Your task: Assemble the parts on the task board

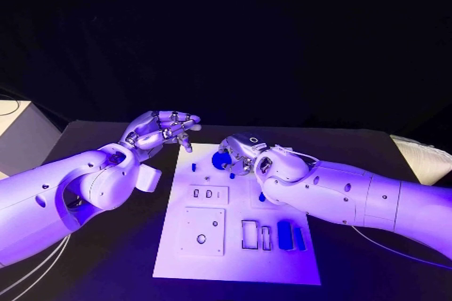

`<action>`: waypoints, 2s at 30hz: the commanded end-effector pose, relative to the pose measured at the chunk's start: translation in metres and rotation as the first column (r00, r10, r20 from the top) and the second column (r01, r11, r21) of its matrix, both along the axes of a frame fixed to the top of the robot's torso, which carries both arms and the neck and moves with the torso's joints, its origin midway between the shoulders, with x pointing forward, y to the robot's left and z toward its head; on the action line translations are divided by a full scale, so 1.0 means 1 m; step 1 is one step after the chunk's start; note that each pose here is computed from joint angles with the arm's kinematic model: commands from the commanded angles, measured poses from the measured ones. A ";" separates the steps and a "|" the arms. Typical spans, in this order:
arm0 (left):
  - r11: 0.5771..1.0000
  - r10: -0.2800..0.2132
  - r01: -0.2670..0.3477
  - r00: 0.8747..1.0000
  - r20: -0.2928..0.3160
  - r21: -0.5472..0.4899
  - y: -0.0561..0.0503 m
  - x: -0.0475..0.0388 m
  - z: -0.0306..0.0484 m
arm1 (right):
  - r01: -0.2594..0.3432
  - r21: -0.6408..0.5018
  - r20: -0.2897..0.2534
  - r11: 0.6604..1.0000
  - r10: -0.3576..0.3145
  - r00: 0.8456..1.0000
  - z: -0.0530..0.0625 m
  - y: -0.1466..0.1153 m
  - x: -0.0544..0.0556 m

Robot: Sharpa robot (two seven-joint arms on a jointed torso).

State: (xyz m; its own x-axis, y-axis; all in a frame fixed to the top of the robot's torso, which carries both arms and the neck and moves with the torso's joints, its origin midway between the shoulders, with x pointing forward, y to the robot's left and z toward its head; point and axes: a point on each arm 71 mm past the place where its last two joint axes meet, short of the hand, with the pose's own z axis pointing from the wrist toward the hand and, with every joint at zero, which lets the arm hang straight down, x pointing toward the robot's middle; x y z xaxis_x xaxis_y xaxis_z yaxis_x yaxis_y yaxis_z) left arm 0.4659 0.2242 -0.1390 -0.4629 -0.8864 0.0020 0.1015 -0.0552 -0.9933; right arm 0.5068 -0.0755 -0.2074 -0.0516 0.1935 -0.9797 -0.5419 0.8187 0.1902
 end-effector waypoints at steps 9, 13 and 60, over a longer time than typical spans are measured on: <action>1.000 -0.020 0.020 1.000 0.004 -0.003 -0.002 -0.0011 0.0011 | -0.011 -0.021 -0.014 1.000 0.010 1.000 -0.004 0.004 0.001; 1.000 -0.019 0.019 1.000 0.004 -0.002 -0.002 -0.0011 0.0011 | -0.016 -0.019 -0.022 1.000 0.015 1.000 -0.005 0.004 0.001; 1.000 -0.012 0.012 1.000 0.003 0.002 0.000 0.0013 -0.0005 | 0.020 -0.060 -0.150 0.998 -0.029 0.988 -0.014 -0.014 0.000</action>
State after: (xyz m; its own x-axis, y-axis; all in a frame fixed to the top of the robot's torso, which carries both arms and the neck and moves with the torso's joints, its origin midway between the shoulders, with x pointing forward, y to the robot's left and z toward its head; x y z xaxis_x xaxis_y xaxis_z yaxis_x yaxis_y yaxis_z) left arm 0.4678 0.2257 -0.1404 -0.4589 -0.8885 -0.0009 0.0984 -0.0498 -0.9939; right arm 0.5094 -0.0904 -0.2161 -0.1572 0.1691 -0.9730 -0.4879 0.8433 0.2254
